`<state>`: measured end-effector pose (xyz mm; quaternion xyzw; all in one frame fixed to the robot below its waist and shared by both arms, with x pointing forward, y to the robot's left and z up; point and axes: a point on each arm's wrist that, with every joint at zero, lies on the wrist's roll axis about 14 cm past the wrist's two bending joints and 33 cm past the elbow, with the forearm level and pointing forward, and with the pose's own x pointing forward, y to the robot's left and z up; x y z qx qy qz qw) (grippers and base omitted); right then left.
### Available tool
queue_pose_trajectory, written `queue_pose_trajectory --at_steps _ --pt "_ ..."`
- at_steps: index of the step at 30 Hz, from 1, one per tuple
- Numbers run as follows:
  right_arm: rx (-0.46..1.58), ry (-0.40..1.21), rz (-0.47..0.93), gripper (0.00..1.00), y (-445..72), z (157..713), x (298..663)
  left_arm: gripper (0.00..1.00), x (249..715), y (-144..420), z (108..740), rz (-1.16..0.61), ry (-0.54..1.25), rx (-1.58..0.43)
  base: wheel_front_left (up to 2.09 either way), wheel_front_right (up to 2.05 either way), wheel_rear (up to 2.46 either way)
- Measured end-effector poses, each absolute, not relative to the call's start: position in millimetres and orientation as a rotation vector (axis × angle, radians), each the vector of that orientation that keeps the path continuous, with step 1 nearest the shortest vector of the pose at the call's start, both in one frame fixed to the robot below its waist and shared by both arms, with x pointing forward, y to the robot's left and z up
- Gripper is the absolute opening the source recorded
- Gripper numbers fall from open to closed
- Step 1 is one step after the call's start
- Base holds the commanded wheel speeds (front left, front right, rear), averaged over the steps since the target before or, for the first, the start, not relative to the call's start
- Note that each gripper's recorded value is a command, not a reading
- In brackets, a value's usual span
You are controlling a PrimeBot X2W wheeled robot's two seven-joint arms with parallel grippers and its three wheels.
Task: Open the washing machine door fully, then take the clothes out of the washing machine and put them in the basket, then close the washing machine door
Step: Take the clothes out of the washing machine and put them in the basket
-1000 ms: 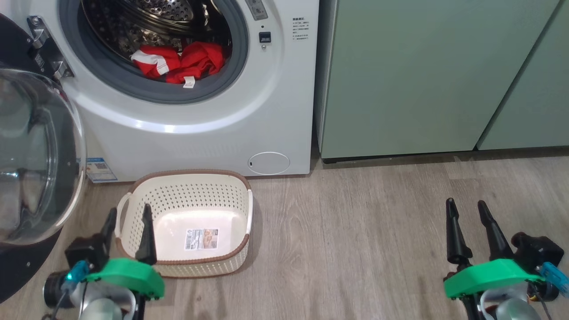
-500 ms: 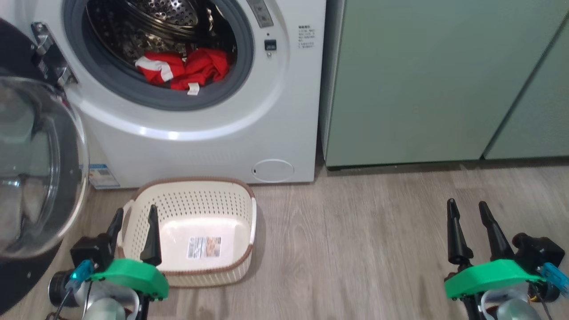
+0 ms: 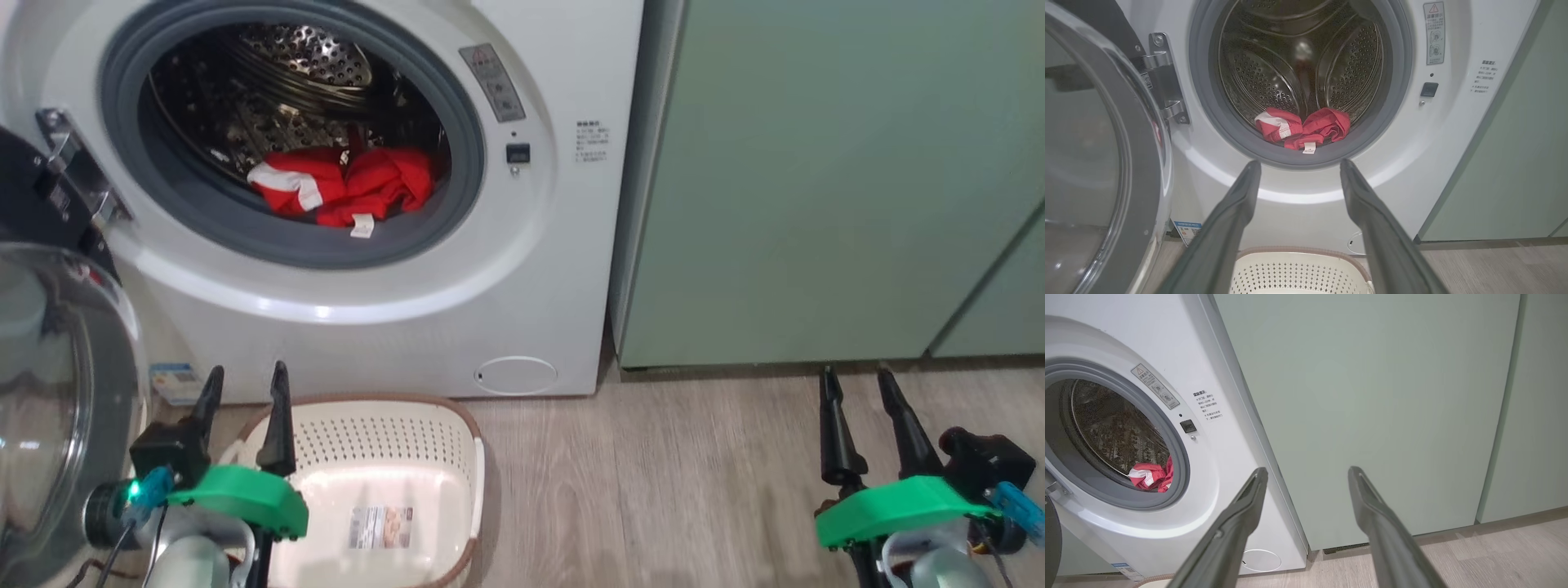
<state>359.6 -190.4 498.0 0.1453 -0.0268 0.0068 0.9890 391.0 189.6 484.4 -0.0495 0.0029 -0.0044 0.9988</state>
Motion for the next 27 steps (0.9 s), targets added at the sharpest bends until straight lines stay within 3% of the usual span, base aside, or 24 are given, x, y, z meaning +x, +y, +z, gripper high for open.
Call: queue_pose_trajectory --at_steps 9,16,27 --pt "0.292 -0.048 0.013 1.0 -190 496 360 1.0 391 188 477 -0.006 0.028 -0.096 0.45 -0.45 0.0" --pt "0.291 -0.026 0.011 1.0 -190 489 360 1.0 392 178 435 -0.028 0.196 -0.056 0.0 0.0 0.0" --pt "0.292 0.053 -0.021 1.0 -197 463 368 1.0 467 135 419 -0.162 0.489 0.022 0.0 0.0 0.0"
